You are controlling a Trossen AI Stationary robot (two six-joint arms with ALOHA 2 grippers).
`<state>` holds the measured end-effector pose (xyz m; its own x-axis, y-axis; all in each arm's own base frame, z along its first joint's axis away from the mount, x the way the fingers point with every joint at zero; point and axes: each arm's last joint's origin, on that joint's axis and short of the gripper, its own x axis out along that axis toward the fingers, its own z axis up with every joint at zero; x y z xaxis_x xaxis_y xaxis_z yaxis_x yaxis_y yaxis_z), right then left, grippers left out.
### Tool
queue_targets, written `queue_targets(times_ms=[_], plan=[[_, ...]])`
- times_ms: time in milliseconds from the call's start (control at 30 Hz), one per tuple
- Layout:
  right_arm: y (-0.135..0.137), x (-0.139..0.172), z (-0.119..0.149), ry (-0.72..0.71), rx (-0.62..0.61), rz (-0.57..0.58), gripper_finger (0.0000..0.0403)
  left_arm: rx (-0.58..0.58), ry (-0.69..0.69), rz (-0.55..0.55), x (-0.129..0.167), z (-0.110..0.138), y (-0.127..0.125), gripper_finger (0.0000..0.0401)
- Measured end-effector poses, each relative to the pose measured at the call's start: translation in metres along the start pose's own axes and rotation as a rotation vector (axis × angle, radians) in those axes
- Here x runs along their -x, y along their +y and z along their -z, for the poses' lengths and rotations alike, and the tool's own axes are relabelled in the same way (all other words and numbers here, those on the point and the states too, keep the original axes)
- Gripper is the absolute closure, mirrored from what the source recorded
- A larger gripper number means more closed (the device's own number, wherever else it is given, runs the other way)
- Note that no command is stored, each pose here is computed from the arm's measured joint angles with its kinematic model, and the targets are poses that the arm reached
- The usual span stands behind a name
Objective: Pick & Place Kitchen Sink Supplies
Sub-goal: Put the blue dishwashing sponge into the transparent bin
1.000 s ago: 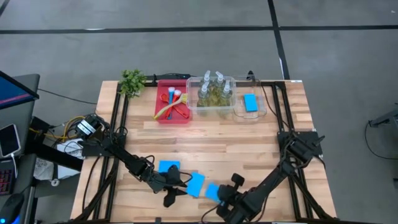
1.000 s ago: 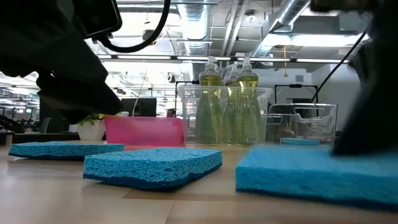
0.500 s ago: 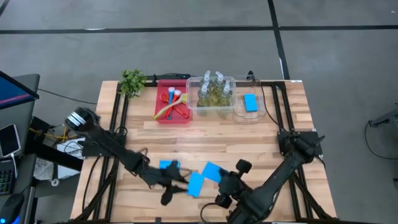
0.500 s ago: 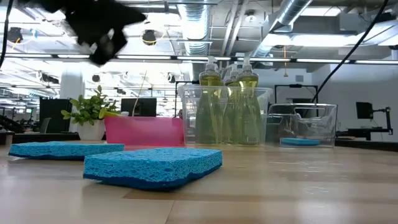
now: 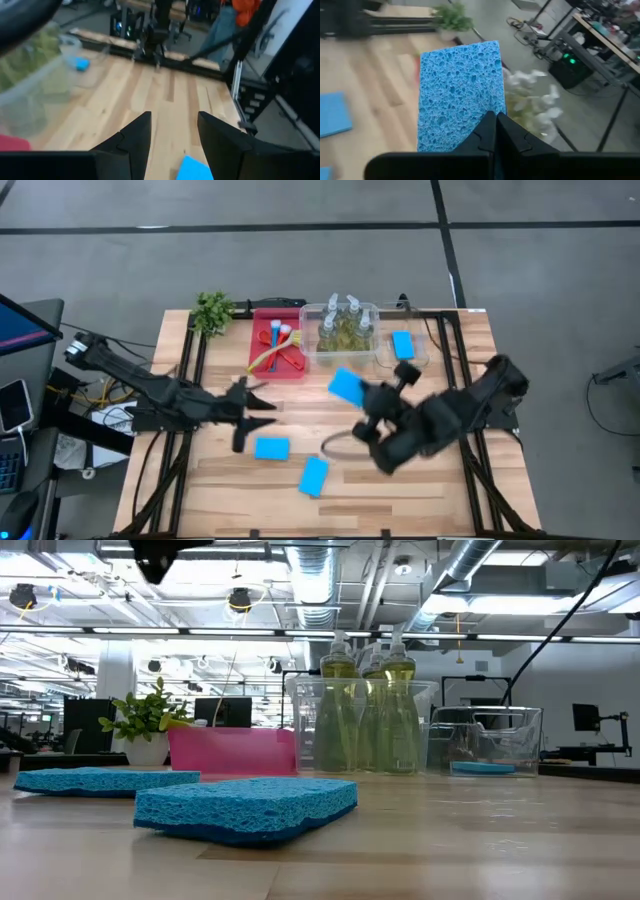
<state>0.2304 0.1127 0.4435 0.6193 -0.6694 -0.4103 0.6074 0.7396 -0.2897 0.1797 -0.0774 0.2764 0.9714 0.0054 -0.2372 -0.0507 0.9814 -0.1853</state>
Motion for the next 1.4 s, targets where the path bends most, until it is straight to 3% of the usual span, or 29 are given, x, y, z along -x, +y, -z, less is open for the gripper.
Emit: queue_targets(times_ms=[233,533,733,967,1200,1400], plan=[[-0.066,-0.015,0.005,0.036,-0.076,0.115,0.0403,0.046,-0.083,-0.048,0.023,0.007,0.027,0.0238],[-0.111,-0.045,0.074,0.107,-0.378,0.349,0.0403,0.026,-0.022,-0.126,0.017,0.037,0.045,0.0238],[-0.112,-0.067,0.124,0.11,-0.629,0.494,0.0403,0.022,-0.005,-0.18,0.014,0.044,0.054,0.0238],[-0.109,-0.095,0.16,0.153,-0.719,0.624,0.0403,-0.026,-0.012,-0.252,0.012,0.042,0.065,0.0238],[-0.112,-0.116,0.165,0.202,-0.741,0.643,0.0403,0.004,-0.037,-0.334,0.01,0.038,0.078,0.0238],[-0.116,-0.135,0.155,0.246,-0.709,0.557,0.0403,0.016,-0.045,-0.376,0.01,0.036,0.085,0.0238]])
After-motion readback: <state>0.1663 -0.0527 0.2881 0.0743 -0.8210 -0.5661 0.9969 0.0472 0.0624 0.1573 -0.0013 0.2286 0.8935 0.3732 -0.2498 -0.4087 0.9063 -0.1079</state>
